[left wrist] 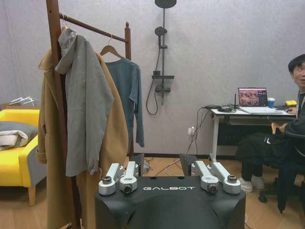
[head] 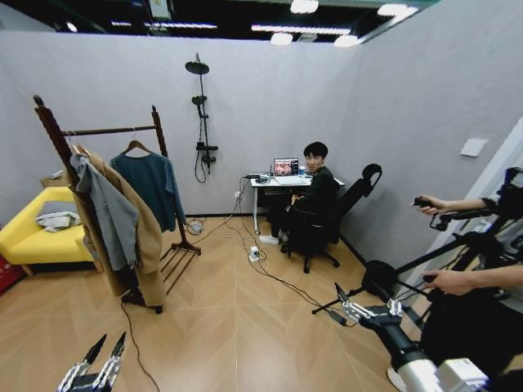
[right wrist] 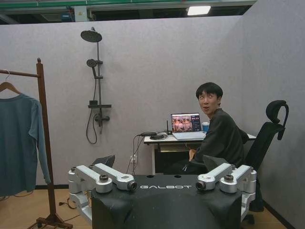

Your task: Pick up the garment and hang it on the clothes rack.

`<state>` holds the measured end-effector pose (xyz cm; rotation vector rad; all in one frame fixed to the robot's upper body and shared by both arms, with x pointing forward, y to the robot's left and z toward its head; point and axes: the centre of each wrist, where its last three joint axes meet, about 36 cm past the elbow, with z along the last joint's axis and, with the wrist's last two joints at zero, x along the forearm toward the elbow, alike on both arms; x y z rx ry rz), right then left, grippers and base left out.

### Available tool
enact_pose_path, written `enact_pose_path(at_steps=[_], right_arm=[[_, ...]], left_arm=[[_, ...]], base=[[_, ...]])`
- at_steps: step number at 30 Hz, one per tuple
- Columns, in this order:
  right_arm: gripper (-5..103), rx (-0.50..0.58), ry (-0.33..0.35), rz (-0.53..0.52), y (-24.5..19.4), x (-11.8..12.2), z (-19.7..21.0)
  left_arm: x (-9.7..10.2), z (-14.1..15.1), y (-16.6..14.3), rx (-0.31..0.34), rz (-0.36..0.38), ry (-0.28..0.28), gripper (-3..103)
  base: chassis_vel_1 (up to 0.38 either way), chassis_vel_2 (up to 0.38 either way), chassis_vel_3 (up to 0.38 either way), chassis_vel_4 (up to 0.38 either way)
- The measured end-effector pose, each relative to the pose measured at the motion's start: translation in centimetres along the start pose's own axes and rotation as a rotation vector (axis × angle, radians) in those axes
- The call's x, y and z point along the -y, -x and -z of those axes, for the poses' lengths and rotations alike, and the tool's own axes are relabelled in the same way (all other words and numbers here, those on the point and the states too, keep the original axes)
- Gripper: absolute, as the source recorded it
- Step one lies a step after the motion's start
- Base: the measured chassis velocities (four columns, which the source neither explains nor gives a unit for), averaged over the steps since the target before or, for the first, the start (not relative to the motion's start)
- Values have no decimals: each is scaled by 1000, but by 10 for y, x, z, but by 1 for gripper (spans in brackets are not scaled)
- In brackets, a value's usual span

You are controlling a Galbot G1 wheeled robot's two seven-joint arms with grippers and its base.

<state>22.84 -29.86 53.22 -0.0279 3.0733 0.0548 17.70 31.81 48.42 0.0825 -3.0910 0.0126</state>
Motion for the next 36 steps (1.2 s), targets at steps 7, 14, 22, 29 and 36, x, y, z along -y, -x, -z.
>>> enact_pose_path(at_steps=[7, 14, 22, 29, 36], right_arm=[[100, 0, 0, 0, 0, 0, 0], [100, 0, 0, 0, 0, 0, 0], [100, 0, 0, 0, 0, 0, 0], [100, 0, 0, 0, 0, 0, 0], [100, 0, 0, 0, 0, 0, 0]], left_arm=[[0, 0, 0, 0, 0, 0, 46], [0, 0, 0, 0, 0, 0, 46], [0, 0, 0, 0, 0, 0, 46], [0, 0, 0, 0, 0, 0, 46], [0, 0, 0, 0, 0, 0, 46]], base=[[0, 0, 0, 0], [0, 0, 0, 0], [0, 0, 0, 0], [0, 0, 0, 0], [0, 0, 0, 0]])
